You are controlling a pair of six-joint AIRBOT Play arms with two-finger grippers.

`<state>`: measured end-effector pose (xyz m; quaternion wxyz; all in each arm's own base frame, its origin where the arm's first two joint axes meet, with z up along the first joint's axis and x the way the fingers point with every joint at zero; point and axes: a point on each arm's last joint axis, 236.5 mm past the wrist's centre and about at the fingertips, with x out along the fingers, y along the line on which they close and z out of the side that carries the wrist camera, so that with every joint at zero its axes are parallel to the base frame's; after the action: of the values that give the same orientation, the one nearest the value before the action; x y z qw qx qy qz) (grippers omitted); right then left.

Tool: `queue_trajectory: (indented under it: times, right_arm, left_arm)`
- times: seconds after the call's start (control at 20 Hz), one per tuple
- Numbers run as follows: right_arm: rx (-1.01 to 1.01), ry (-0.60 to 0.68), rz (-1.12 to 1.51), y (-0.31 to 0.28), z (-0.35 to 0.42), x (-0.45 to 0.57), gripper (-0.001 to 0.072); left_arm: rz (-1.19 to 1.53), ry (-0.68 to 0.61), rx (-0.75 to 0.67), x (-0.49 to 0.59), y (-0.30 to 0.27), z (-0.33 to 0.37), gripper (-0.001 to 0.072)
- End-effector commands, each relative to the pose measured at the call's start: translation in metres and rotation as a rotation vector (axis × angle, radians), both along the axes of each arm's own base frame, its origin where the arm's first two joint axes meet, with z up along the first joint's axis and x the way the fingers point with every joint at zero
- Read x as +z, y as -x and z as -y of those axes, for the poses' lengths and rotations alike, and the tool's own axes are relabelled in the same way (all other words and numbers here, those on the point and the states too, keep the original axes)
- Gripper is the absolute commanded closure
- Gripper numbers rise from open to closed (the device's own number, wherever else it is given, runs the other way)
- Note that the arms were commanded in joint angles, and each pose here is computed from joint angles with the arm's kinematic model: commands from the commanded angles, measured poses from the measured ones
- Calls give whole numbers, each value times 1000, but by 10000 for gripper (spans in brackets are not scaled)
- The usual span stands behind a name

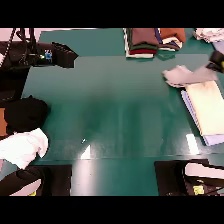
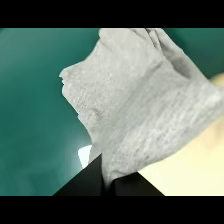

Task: Fold the shirts.

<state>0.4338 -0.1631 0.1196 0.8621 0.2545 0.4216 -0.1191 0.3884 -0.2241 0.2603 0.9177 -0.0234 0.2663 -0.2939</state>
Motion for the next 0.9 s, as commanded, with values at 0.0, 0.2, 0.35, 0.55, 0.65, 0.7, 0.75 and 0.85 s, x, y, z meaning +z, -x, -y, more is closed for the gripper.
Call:
queue_trajectory:
  times: [0.0, 0.2, 0.35, 0.55, 0.65, 0.7, 0.75, 0.85]
  right_arm:
    - [-174, 38, 73, 31, 56, 16, 701]
    - [-168, 103, 178, 21, 58, 67, 701]
    - [-135, 147, 254, 12, 49, 110, 701]
    - [-95, 152, 247, 19, 34, 133, 701]
    - [-83, 147, 209, 29, 28, 129, 701]
    - [-84, 147, 194, 36, 26, 124, 701]
    - [-91, 157, 172, 44, 25, 117, 701]
    - [-117, 180, 114, 68, 27, 98, 701]
  left_arm:
    - [5, 11, 5, 2, -1, 1, 689]
    - [10, 15, 7, 4, -2, 1, 689]
    - [5, 12, 5, 3, -1, 1, 688]
    - [-1, 8, 3, 1, 0, 1, 688]
    - [-2, 7, 2, 1, 0, 1, 688]
    - [-3, 6, 2, 1, 1, 1, 688]
    - [-5, 5, 1, 0, 1, 1, 688]
    - [-10, 2, -1, -1, 2, 1, 688]
